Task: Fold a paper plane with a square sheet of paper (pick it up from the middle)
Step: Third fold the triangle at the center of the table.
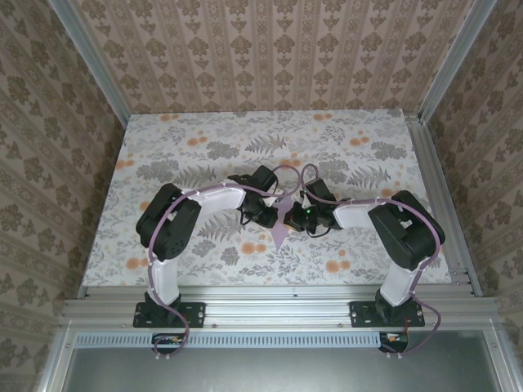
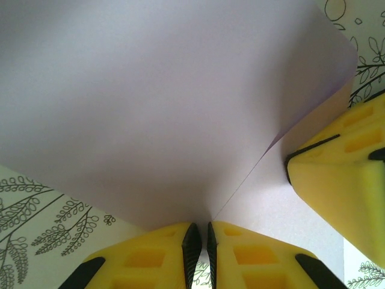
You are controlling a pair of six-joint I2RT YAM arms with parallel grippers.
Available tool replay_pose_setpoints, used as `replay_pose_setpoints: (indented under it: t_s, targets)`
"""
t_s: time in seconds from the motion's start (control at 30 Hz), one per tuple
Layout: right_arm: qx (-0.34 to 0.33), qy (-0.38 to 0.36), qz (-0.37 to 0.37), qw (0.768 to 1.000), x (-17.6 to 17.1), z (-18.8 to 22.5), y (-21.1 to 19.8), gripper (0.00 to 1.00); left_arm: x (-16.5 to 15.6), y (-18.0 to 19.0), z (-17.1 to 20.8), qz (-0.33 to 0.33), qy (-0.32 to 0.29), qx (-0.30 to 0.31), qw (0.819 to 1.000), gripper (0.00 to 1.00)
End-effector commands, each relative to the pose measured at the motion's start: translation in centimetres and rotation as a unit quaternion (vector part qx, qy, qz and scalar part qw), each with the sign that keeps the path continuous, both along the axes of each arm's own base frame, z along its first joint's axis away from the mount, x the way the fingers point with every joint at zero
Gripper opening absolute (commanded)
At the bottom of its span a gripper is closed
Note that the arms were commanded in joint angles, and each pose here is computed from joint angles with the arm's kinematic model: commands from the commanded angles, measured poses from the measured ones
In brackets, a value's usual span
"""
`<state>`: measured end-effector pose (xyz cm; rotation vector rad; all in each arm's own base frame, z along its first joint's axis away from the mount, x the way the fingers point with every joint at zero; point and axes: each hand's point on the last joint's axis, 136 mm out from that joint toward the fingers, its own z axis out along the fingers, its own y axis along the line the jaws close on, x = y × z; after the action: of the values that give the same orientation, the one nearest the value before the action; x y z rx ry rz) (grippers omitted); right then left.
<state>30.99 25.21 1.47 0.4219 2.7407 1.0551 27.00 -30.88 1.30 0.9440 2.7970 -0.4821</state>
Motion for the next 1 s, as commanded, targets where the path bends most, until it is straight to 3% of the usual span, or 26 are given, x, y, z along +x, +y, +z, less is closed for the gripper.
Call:
replay_pose_setpoints:
  t_s: [0.0,0.43,0.73,0.97]
  targets:
    - [-0.058,0.013,-0.014,0.998,-0.1,-2.2,-2.6,0.0,-3.0,5.7,-6.4,-0.003,0.054,0.131,0.99,0.18]
    - [-0.088,0.002,-0.069,0.994,0.4,-1.8,-6.6,0.0,-2.9,6.3,-6.5,-0.006,0.046,0.147,0.988,0.18]
    - [-0.014,-0.049,-0.03,0.998,1.5,3.1,-2.4,0.0,-2.7,6.0,-6.3,-0.006,0.045,0.14,0.989,0.18]
    - [-0.006,-0.035,-0.019,0.999,2.1,1.4,-0.6,0.0,-2.8,5.8,-6.1,-0.007,0.045,0.134,0.99,0.18]
